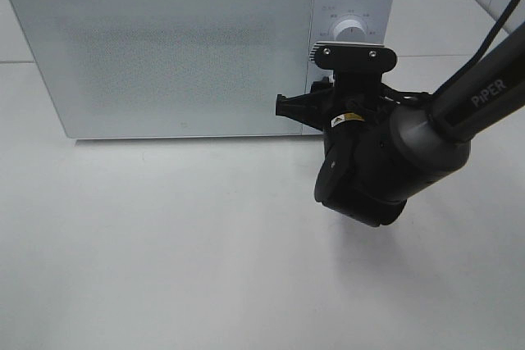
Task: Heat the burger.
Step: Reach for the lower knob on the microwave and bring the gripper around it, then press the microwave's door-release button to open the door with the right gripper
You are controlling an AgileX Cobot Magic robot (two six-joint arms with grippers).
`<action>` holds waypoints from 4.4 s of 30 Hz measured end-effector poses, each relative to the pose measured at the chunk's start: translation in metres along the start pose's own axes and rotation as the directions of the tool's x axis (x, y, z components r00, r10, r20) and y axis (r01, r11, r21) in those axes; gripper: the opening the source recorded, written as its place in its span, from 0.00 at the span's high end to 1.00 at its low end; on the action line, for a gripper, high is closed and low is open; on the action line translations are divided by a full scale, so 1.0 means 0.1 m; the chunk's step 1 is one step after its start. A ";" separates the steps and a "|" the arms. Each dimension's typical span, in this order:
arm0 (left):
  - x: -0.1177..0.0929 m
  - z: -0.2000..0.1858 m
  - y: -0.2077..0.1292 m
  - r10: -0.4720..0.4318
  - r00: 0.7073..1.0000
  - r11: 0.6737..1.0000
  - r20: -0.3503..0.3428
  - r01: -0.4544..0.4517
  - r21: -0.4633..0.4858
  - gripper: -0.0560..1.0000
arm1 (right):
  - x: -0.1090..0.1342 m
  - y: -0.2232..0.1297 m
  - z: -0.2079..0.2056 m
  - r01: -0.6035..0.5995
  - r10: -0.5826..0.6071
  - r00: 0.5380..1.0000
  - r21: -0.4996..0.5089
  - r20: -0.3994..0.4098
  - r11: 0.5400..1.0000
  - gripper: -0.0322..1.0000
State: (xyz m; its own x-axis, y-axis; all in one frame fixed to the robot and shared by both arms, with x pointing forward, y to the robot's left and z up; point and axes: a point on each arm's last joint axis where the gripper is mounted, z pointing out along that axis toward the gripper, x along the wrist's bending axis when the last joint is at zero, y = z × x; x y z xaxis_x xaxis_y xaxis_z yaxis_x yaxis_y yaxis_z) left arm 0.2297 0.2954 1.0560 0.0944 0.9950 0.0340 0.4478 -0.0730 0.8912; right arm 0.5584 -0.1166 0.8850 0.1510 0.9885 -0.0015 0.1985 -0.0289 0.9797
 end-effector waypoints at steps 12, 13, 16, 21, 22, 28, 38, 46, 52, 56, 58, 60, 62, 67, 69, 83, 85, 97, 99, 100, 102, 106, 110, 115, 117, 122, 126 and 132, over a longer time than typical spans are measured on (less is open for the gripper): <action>0.00 0.00 0.00 0.000 1.000 1.000 0.000 0.000 0.000 0.01 | 0.00 0.00 0.00 -0.071 0.071 0.997 -0.001 -0.003 0.997 0.54; 0.00 0.00 0.00 0.000 1.000 1.000 0.000 0.000 0.000 0.01 | 0.00 0.00 0.00 -0.071 0.071 0.997 -0.001 -0.003 0.997 0.54; 0.00 0.00 0.00 0.000 1.000 1.000 0.000 0.000 0.000 0.01 | 0.00 0.00 0.00 -0.115 0.115 0.993 -0.001 -0.003 0.993 0.54; 0.00 0.00 0.00 0.000 1.000 1.000 0.000 0.000 0.000 0.01 | 0.00 0.00 0.00 -0.177 0.177 0.984 -0.001 -0.004 0.984 0.54; 0.00 0.00 0.00 0.000 1.000 1.000 0.000 0.000 0.000 0.01 | 0.00 0.00 0.00 -0.216 0.216 0.976 -0.002 -0.004 0.976 0.54; 0.00 0.00 0.00 0.000 1.000 1.000 0.000 0.000 0.000 0.01 | 0.00 0.00 0.00 -0.366 0.366 0.931 -0.004 -0.013 0.931 0.54; 0.00 0.00 0.00 0.000 1.000 1.000 0.000 0.000 0.000 0.01 | -0.01 0.00 0.00 -0.628 0.628 0.778 0.003 -0.019 0.778 0.54; 0.00 0.00 0.00 0.000 1.000 1.000 0.000 0.000 0.000 0.01 | -0.01 -0.01 0.00 -0.757 0.757 0.653 0.013 -0.025 0.653 0.54; 0.00 0.00 0.00 0.000 1.000 1.000 0.000 0.000 0.000 0.01 | -0.01 -0.01 0.00 -0.816 0.816 0.577 0.017 -0.026 0.578 0.54; 0.00 0.00 0.00 0.000 1.000 1.000 0.000 0.000 0.000 0.01 | -0.01 -0.01 0.00 -0.884 0.884 0.467 0.020 -0.024 0.468 0.54; 0.00 0.00 0.00 0.000 1.000 1.000 0.000 0.000 0.000 0.01 | -0.01 -0.01 0.00 -0.894 0.894 0.448 0.020 -0.023 0.448 0.54; 0.00 0.00 0.00 0.000 1.000 1.000 0.000 0.000 0.000 0.01 | -0.01 -0.01 0.00 -0.926 0.927 0.376 0.022 -0.022 0.376 0.54; 0.00 0.00 0.00 0.000 1.000 1.000 0.000 0.000 0.000 0.01 | -0.01 -0.01 0.00 -0.947 0.947 0.321 0.021 -0.024 0.322 0.54; 0.00 0.00 0.00 0.000 1.000 1.000 0.000 0.000 0.000 0.01 | -0.01 -0.01 0.00 -0.976 0.976 0.217 0.024 -0.022 0.217 0.54; 0.00 0.00 0.00 0.000 1.000 1.000 0.000 0.000 0.000 0.01 | -0.01 -0.02 0.00 -0.985 0.985 0.170 0.028 -0.020 0.170 0.54; 0.00 0.00 0.00 0.000 1.000 1.000 0.000 0.000 0.000 0.01 | -0.01 -0.03 0.00 -0.986 0.987 -0.160 0.044 -0.015 -0.159 0.54; 0.00 0.00 0.00 0.000 1.000 1.000 0.000 0.000 0.000 0.01 | -0.01 -0.04 0.00 -0.979 0.980 -0.198 0.047 -0.011 -0.197 0.54; 0.00 0.00 0.00 0.000 1.000 1.000 0.000 0.000 0.000 0.01 | -0.01 -0.04 0.00 -0.974 0.975 -0.223 0.051 -0.011 -0.222 0.54; 0.00 0.00 0.00 0.000 1.000 1.000 0.000 0.000 0.000 0.01 | -0.01 -0.04 0.00 -0.974 0.975 -0.222 0.051 -0.011 -0.221 0.54; 0.00 0.00 0.00 0.000 1.000 1.000 0.000 0.000 0.000 0.01 | -0.01 -0.04 0.00 -0.975 0.976 -0.219 0.051 -0.012 -0.218 0.54; 0.00 0.00 0.00 0.000 1.000 1.000 0.000 0.000 0.000 0.01 | -0.01 -0.04 0.00 -0.976 0.977 -0.213 0.052 -0.012 -0.212 0.54; 0.00 0.00 0.00 0.000 1.000 1.000 0.000 0.000 0.000 0.01 | -0.01 -0.04 0.00 -0.980 0.981 -0.191 0.052 -0.013 -0.190 0.54; 0.00 0.00 0.00 0.000 1.000 1.000 0.000 0.000 0.000 0.01 | -0.01 -0.04 0.00 -0.985 0.986 -0.167 0.052 -0.014 -0.166 0.54; 0.00 0.00 0.00 0.000 1.000 1.000 0.000 0.000 0.000 0.01 | 0.02 -0.05 -0.02 -0.992 0.999 -0.038 0.120 -0.027 -0.035 0.45; 0.00 0.00 0.00 0.000 1.000 1.000 0.000 0.000 0.000 0.01 | 0.03 -0.05 -0.06 -0.989 0.999 0.011 0.149 -0.035 0.016 0.40; 0.00 0.00 0.00 0.000 1.000 1.000 0.000 0.000 0.000 0.01 | -0.07 -0.02 -0.16 -0.982 0.995 0.097 0.159 -0.038 0.102 0.32; 0.00 0.00 0.00 0.000 1.000 1.000 0.000 0.000 0.000 0.01 | -0.14 0.00 -0.24 -0.975 0.988 0.147 0.161 -0.036 0.151 0.30; 0.00 0.00 0.00 0.000 1.000 1.000 0.000 0.000 0.000 0.01 | -0.27 0.01 -0.41 -0.938 0.960 0.277 0.209 -0.024 0.276 0.30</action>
State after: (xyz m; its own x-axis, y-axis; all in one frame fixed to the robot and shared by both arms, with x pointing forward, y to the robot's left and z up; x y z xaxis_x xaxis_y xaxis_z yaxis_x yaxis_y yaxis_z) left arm 0.2297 0.2954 1.0560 0.0944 0.9950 0.0340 0.4478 -0.0730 0.8912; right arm 0.5150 -0.1371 0.8945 0.2092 0.2499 0.9454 0.1155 -0.9663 0.2299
